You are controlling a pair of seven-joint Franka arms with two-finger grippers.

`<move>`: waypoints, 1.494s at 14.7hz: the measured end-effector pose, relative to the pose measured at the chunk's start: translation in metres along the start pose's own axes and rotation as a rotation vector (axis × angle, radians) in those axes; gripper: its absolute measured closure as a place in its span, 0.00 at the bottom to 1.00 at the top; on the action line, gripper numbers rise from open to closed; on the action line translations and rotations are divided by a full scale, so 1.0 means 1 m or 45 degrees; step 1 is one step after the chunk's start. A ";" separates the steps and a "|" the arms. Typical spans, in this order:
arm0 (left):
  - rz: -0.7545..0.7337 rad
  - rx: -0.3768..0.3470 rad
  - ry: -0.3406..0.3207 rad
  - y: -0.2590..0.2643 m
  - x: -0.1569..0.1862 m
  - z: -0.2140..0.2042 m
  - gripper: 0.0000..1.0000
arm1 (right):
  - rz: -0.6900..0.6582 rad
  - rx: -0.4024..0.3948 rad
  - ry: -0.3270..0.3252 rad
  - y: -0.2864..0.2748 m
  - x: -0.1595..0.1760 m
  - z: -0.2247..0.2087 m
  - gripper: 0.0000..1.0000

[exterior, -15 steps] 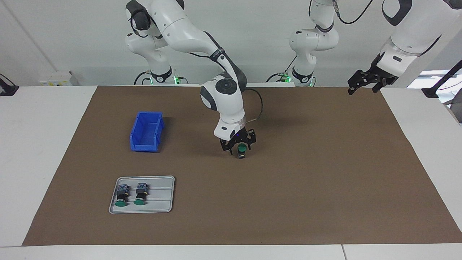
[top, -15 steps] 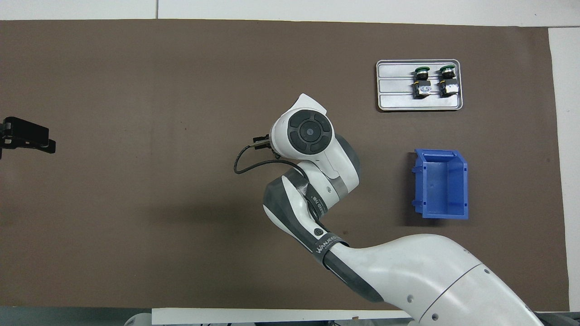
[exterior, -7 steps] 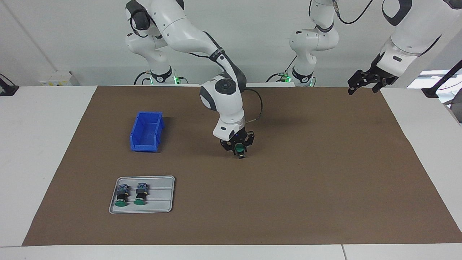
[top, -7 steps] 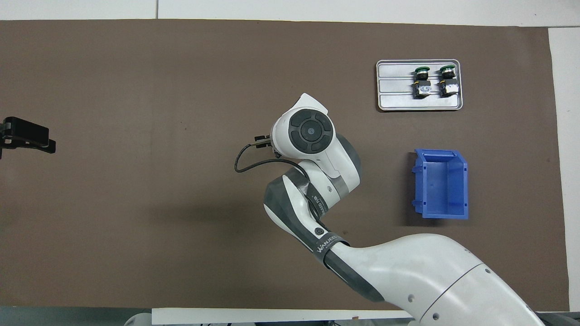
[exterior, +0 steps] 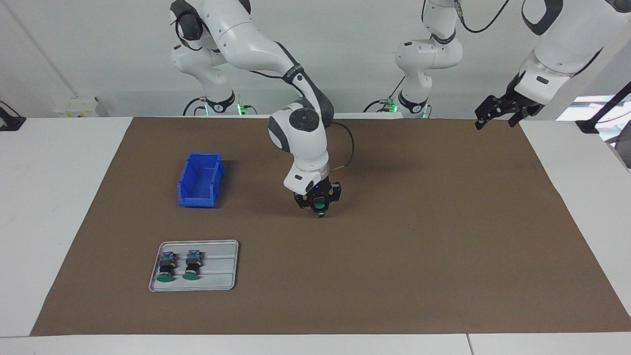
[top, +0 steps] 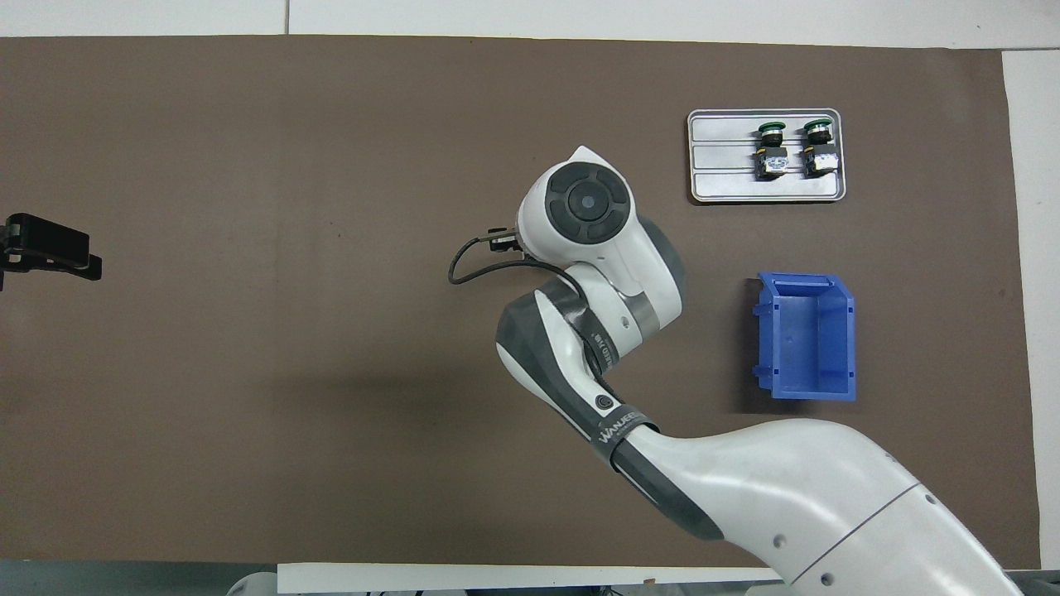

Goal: Place and press button with both arms
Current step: 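Carry the button over the blue bin with the right gripper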

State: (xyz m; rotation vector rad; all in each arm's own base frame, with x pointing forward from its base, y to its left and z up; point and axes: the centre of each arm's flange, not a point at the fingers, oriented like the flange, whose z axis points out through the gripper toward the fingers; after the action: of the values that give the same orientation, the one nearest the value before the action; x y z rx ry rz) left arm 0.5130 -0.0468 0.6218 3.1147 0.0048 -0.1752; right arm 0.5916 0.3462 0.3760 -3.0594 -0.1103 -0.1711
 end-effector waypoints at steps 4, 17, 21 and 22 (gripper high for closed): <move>0.000 0.000 0.000 0.000 0.000 0.000 0.00 | 0.184 -0.049 -0.080 0.087 0.017 -0.088 0.63; 0.000 0.000 0.000 0.000 0.000 0.000 0.00 | 0.740 -0.282 -0.283 0.330 -0.067 -0.150 0.63; 0.000 0.000 0.000 0.000 0.000 0.000 0.00 | 0.805 -0.287 -0.292 0.328 -0.106 -0.135 0.63; 0.000 0.000 0.000 0.000 0.000 0.000 0.00 | 0.813 -0.287 -0.289 0.327 -0.111 -0.127 0.63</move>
State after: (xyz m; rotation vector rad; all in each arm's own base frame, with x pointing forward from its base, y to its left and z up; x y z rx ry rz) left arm 0.5130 -0.0468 0.6218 3.1147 0.0048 -0.1752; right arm 0.4921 0.0038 0.4656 -3.1258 0.9150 0.2165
